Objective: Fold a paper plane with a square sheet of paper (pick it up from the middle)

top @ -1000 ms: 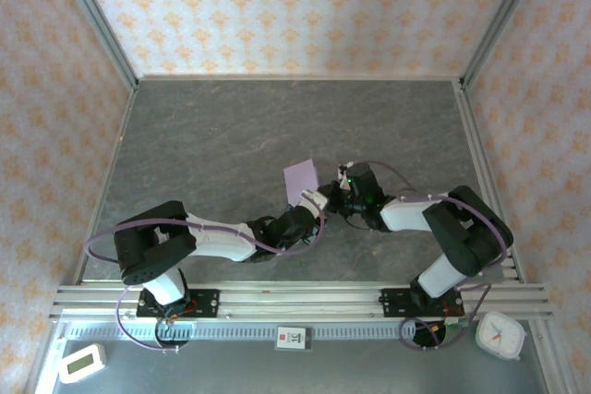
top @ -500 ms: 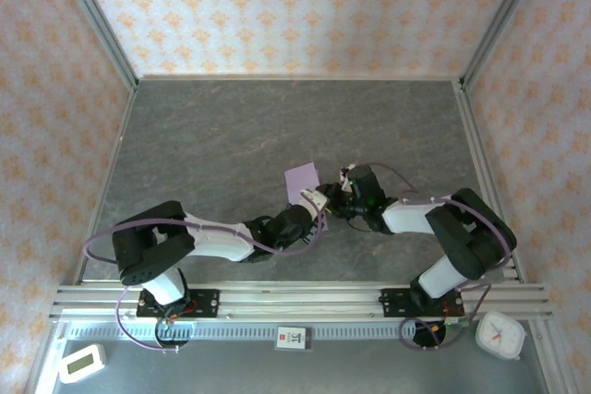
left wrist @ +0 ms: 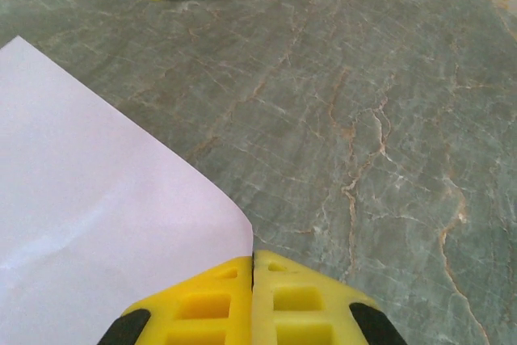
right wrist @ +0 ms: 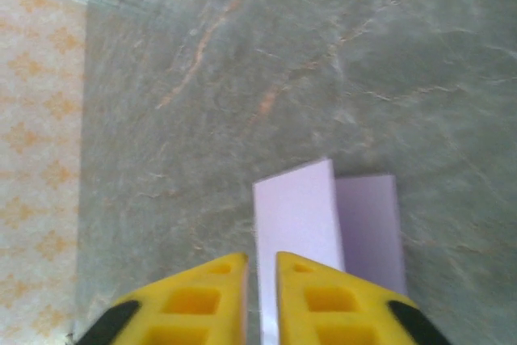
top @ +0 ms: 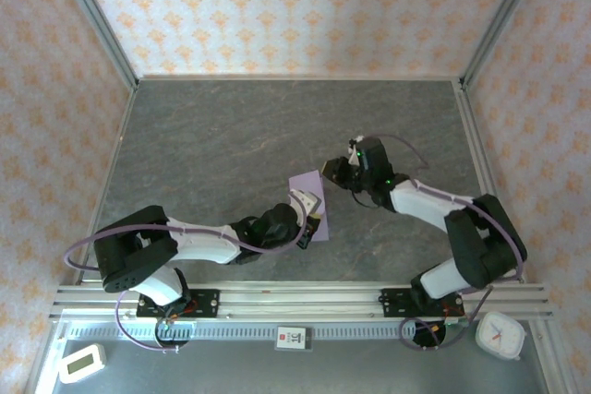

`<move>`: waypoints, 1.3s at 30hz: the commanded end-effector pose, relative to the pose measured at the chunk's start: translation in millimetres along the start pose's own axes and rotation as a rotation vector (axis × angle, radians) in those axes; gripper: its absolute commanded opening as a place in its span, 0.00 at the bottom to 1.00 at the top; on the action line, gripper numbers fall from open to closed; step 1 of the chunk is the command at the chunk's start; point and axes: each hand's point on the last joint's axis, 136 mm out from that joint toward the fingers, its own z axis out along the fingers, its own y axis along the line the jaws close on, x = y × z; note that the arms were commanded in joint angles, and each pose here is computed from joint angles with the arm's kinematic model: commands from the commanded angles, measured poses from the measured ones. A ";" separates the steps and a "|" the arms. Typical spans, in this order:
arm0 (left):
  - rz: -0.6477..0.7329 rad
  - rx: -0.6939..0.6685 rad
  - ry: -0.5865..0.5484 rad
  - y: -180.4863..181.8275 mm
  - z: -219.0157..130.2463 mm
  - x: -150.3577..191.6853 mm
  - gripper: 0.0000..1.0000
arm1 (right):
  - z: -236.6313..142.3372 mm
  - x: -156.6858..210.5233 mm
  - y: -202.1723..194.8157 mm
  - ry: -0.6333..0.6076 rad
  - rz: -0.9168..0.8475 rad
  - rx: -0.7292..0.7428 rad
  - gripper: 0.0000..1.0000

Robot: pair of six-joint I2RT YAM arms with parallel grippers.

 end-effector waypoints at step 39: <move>-0.067 -0.194 0.034 78.8 5.3 9.9 0.00 | 69.9 71.6 -71.6 0.248 -0.007 0.136 0.00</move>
